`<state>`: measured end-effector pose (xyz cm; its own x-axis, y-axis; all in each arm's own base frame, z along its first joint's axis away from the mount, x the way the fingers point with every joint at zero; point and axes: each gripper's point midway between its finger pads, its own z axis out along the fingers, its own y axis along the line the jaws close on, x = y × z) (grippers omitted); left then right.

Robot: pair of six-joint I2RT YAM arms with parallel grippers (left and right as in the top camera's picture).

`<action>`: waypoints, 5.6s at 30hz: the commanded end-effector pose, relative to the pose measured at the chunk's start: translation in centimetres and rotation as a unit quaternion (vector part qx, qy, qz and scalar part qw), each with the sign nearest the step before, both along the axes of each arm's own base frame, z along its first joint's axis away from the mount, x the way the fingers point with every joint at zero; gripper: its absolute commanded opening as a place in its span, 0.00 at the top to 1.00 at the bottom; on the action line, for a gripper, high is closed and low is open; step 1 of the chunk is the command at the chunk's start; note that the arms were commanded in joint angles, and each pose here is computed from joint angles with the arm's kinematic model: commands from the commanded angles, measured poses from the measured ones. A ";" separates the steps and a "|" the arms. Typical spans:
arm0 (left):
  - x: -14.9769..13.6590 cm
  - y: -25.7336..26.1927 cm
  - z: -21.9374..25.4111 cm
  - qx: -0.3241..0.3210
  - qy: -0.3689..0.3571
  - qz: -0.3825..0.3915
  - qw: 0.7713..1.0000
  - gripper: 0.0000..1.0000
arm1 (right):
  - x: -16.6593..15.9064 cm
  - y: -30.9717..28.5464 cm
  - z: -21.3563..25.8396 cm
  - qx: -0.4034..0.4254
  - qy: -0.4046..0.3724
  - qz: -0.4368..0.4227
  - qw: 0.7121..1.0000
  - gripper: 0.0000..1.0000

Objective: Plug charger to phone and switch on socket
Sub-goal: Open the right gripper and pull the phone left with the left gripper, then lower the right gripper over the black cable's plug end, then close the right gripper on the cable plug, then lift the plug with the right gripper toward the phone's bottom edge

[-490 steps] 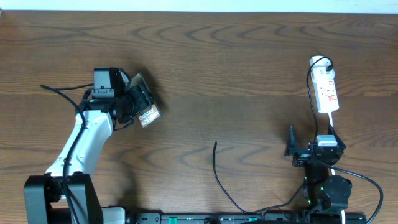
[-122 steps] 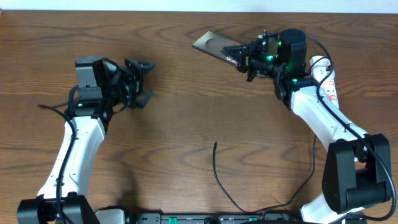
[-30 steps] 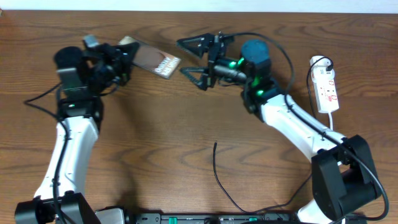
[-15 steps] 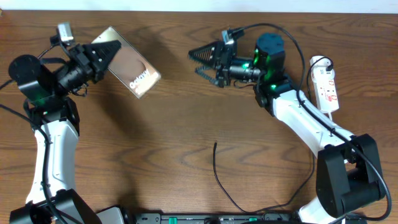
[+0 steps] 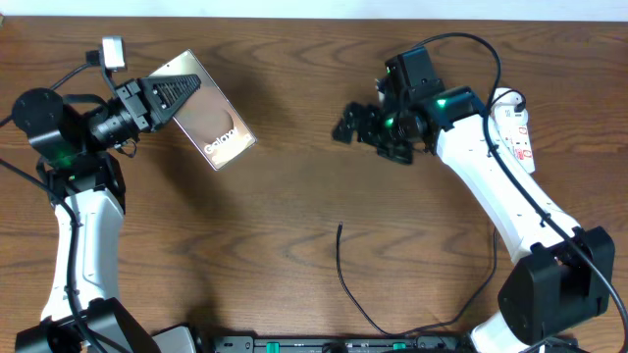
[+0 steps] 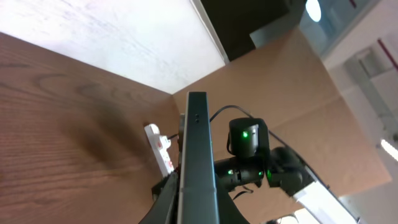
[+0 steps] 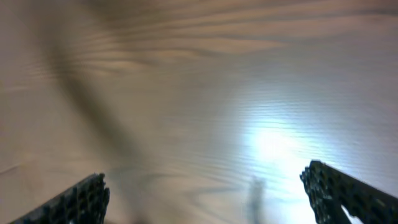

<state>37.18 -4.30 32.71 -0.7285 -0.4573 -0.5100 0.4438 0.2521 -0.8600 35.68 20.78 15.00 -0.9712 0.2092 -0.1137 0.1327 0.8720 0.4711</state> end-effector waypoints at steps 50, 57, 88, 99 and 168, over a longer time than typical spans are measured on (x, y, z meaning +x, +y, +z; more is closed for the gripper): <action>-2.2 -1.1 0.5 0.046 -0.075 -0.069 0.994 0.93 | -14.6 1.9 -16.0 -0.242 0.106 0.029 0.964 0.18; -2.2 -1.1 0.5 0.046 -0.075 -0.069 0.994 0.93 | -14.2 1.6 -16.1 -0.232 0.116 0.025 0.965 0.21; -2.2 -1.1 0.5 0.046 -0.075 -0.069 0.994 0.92 | -13.2 1.5 -16.1 -0.234 0.098 0.014 0.967 0.67; -2.2 -1.1 0.5 0.044 -0.072 -0.069 0.994 0.93 | -12.2 1.0 -16.1 -0.233 0.094 -0.001 0.968 0.77; -2.2 -1.0 0.3 0.039 -0.061 -0.069 0.995 0.93 | -17.7 11.8 -11.1 0.221 0.129 0.353 0.900 0.99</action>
<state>35.22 -5.34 32.26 -0.7331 -0.3293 -0.5951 0.5453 0.2384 -0.8037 20.08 29.88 0.31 -0.9539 -0.2367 0.1843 -0.1064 0.8414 0.5298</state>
